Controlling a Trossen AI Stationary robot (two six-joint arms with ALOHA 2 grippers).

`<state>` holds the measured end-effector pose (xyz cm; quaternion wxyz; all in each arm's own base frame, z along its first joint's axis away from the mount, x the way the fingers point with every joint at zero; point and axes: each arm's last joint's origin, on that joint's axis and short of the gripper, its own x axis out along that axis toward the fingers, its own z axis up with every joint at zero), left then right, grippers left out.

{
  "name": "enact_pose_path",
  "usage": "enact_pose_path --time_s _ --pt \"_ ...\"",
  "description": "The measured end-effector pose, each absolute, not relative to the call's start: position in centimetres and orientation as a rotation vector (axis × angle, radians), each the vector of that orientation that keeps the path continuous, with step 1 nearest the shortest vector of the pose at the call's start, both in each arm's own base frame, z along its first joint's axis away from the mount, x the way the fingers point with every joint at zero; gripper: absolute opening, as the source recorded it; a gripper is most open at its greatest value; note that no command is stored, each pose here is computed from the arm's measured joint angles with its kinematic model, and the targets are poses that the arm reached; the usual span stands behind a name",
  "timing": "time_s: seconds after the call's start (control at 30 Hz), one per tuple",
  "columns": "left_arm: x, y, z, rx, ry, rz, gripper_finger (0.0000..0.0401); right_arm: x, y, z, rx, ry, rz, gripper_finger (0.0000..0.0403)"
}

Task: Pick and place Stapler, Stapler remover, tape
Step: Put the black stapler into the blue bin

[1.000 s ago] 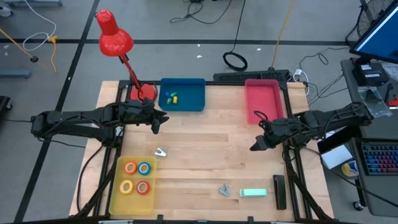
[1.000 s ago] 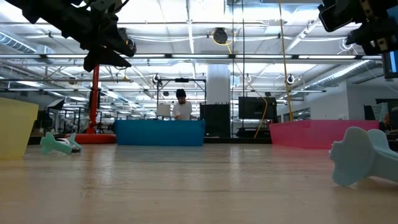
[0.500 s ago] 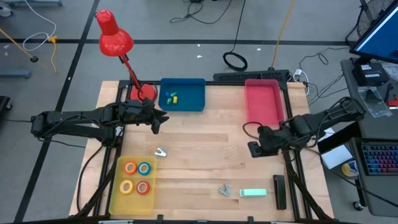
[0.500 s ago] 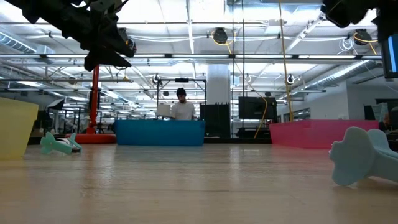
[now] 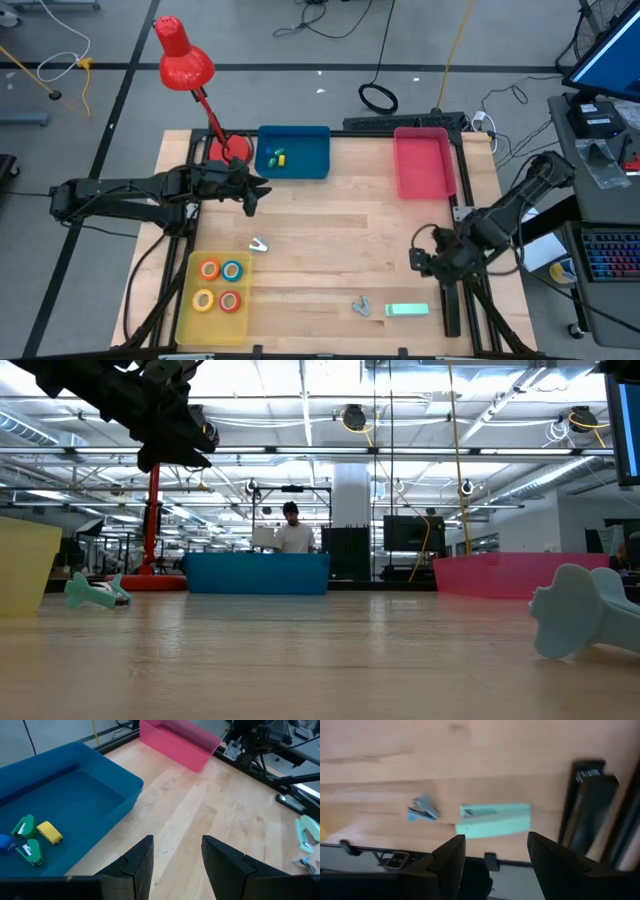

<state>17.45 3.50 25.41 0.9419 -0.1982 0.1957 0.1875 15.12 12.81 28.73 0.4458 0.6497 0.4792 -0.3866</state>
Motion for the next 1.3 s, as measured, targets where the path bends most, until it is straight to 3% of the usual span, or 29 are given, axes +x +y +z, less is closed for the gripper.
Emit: enact_pose_path --time_s 0.37,1.03,1.3 --pt "17.4 3.6 25.4 -0.369 0.399 0.405 0.0168 14.4 15.5 27.5 1.599 1.504 -1.094 0.0206" --pt "17.4 3.6 25.4 -0.362 0.402 0.414 0.0168 13.7 15.7 23.6 1.463 1.522 -1.279 0.0207" --pt "17.4 3.6 25.4 -0.363 0.402 0.414 0.0168 13.1 15.5 20.6 1.458 1.674 -1.284 0.0208"
